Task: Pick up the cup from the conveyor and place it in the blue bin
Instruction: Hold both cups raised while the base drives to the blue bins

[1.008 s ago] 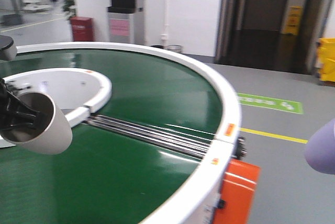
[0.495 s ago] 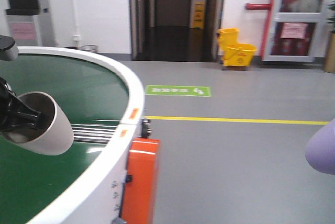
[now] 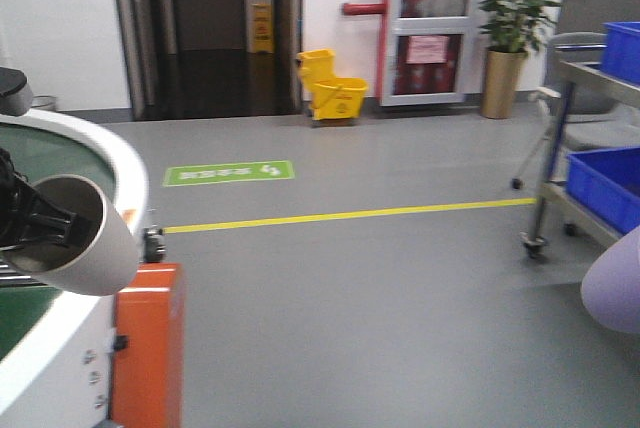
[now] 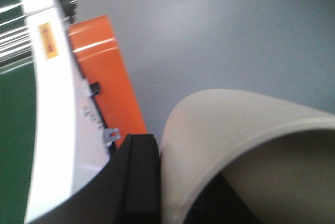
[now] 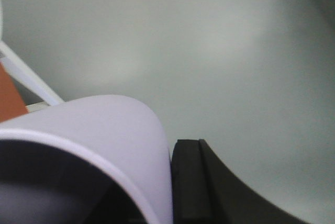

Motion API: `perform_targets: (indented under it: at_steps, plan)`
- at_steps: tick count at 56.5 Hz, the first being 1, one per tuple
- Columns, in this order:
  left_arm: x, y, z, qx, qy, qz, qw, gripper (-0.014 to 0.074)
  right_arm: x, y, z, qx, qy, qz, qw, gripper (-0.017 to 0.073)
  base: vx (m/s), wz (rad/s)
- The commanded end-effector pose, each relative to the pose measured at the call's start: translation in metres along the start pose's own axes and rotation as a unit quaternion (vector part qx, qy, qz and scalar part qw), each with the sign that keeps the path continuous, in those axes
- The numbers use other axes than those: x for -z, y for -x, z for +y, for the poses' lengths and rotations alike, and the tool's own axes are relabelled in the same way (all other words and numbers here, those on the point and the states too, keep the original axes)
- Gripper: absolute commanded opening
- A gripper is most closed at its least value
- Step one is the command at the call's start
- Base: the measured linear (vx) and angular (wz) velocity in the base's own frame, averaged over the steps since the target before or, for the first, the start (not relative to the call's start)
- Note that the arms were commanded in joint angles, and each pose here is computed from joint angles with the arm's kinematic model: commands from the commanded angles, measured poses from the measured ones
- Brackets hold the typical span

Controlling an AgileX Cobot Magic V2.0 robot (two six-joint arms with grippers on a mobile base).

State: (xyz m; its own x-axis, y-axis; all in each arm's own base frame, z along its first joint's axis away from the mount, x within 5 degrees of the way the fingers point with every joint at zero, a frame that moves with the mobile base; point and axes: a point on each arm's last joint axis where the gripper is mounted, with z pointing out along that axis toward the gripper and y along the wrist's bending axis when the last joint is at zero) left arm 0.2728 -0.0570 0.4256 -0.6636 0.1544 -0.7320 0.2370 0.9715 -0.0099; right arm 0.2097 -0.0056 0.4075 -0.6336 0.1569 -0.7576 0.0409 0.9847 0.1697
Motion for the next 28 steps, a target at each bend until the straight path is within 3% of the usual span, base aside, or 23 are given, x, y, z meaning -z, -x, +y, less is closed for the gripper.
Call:
perform_targets:
  at_steps: [1, 28]
  plan:
    - [0.0205, 0.0113, -0.0025, 0.003, -0.005, -0.063, 0.998, 0.0001, 0.0145, 0.0125, 0.0025, 0.003, 0.004, -0.060, 0.998, -0.0009, -0.05, -0.51]
    - [0.0205, 0.0113, -0.0025, 0.003, -0.005, -0.063, 0.998, 0.0001, 0.0158, 0.0124, 0.0027, 0.003, 0.004, -0.062, 0.998, -0.0009, 0.06, -0.55]
